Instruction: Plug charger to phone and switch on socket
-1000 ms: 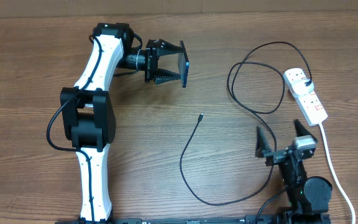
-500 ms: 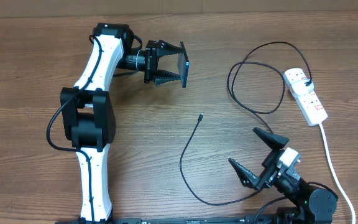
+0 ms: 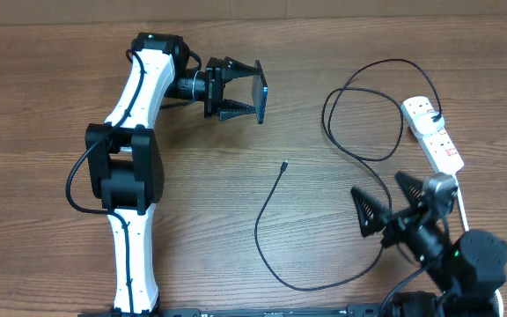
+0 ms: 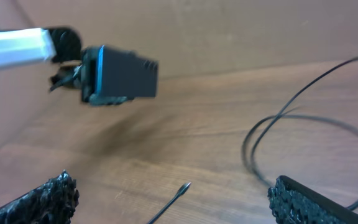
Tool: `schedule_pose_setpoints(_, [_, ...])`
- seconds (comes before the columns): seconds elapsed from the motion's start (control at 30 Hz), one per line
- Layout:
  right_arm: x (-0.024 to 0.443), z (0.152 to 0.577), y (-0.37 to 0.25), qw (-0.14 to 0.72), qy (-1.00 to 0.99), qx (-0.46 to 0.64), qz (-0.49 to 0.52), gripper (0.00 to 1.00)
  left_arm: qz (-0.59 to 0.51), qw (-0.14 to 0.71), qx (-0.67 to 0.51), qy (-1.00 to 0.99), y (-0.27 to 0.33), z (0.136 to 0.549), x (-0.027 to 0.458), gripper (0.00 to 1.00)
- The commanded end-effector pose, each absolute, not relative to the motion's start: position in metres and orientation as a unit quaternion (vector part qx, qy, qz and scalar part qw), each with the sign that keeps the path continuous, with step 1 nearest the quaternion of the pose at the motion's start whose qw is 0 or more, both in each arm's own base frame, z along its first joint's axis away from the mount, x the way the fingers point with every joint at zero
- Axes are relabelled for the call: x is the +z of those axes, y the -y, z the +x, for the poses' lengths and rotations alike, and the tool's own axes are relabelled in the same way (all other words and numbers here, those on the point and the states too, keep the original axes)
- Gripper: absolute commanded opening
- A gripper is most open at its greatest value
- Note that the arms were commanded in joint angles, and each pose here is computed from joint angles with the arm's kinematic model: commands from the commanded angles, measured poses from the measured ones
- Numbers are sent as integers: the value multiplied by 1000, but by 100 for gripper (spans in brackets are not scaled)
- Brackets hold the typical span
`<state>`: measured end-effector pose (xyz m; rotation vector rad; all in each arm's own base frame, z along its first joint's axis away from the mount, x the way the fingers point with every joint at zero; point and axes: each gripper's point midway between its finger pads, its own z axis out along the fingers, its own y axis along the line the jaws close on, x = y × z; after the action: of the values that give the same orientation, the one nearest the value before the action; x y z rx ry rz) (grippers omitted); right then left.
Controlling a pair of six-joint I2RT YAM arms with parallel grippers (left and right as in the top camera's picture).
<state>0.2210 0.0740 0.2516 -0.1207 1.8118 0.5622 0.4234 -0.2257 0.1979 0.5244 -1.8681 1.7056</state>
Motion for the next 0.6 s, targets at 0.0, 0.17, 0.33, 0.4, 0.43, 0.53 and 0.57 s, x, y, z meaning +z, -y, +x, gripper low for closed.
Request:
schedule_pose_setpoints(0.0, [262,229,-81,573,-775,257,-66,100,179,262,661,680,226,427,216,64])
schedule_pose_setpoints(0.17, [256,215,-117,509,-771,361,-129,100,190,272,657,677,225,425,217,64])
schedule_pose_setpoints(0.33, [259,224,-118,503,-769,379,-110,100,198,279,654,675,225,423,217,64])
schedule_pose_setpoints(0.4, [258,230,-114,499,-775,379,-81,100,198,280,654,675,225,423,217,64])
schedule_pose_setpoints(0.43, [255,234,-109,499,-781,372,-61,100,199,280,653,674,225,423,217,64])
schedule_pose_setpoints(0.53, [240,245,-86,493,-805,330,22,100,207,288,650,672,225,422,218,64])
schedule_pose_setpoints(0.57, [233,248,-78,488,-813,314,53,100,207,288,650,672,225,422,218,64])
